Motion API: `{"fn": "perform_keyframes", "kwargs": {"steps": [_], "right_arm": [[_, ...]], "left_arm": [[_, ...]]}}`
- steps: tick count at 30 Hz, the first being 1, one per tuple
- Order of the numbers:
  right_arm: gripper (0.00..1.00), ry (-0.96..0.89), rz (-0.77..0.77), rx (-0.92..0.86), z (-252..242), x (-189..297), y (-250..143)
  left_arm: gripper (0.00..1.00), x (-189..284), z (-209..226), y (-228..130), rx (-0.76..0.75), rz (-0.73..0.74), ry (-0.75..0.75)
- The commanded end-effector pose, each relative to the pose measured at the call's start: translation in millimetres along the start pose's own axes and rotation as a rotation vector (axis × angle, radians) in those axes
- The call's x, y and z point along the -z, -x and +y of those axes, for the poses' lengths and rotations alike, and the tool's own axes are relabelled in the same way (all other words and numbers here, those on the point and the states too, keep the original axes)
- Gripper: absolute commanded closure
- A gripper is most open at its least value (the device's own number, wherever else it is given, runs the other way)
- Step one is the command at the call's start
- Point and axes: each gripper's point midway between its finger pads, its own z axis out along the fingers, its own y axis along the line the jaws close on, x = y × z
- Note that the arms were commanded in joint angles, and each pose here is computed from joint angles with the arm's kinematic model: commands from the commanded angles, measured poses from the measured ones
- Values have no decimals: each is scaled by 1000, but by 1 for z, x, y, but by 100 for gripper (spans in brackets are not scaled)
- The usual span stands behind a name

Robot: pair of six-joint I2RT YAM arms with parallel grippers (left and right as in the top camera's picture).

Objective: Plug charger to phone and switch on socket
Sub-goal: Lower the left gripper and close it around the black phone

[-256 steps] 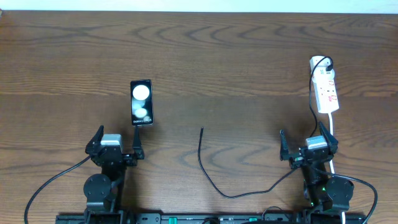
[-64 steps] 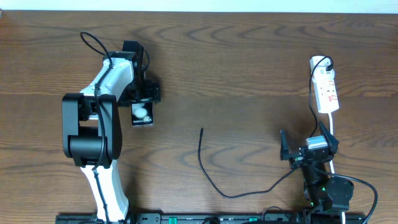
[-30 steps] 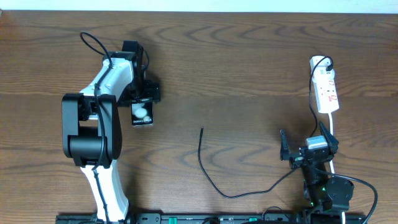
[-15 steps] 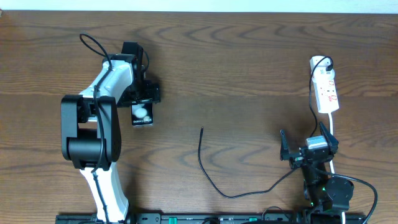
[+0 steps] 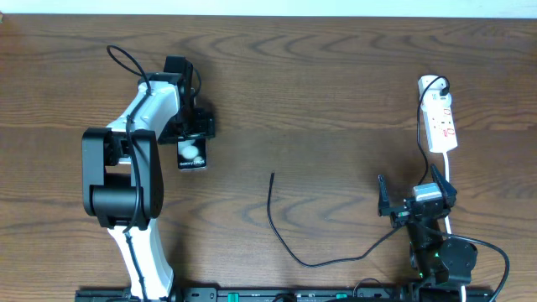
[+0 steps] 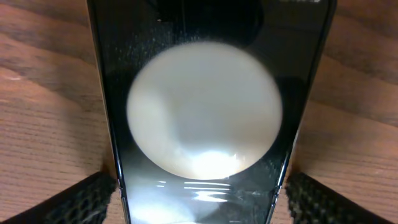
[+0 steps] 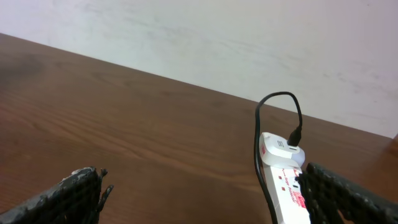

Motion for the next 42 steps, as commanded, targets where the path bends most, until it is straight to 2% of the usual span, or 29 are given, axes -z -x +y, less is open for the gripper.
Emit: {"fn": "perform_keyframes", "kwargs": {"steps": [1, 26, 29, 35, 42], "right_arm": [[1, 1, 1, 3, 1, 0, 0], [1, 1, 1, 3, 1, 0, -1], [1, 1, 1, 3, 1, 0, 0], [1, 1, 1, 3, 1, 0, 0], [1, 1, 1, 3, 1, 0, -1]], "left_arm": [[14, -23, 5, -17, 8, 69, 17], [21, -23, 5, -17, 1, 69, 17], [28, -23, 5, -17, 1, 69, 17], [54, -23, 5, -16, 1, 65, 17], [64, -23, 5, -16, 1, 66, 17]]}}
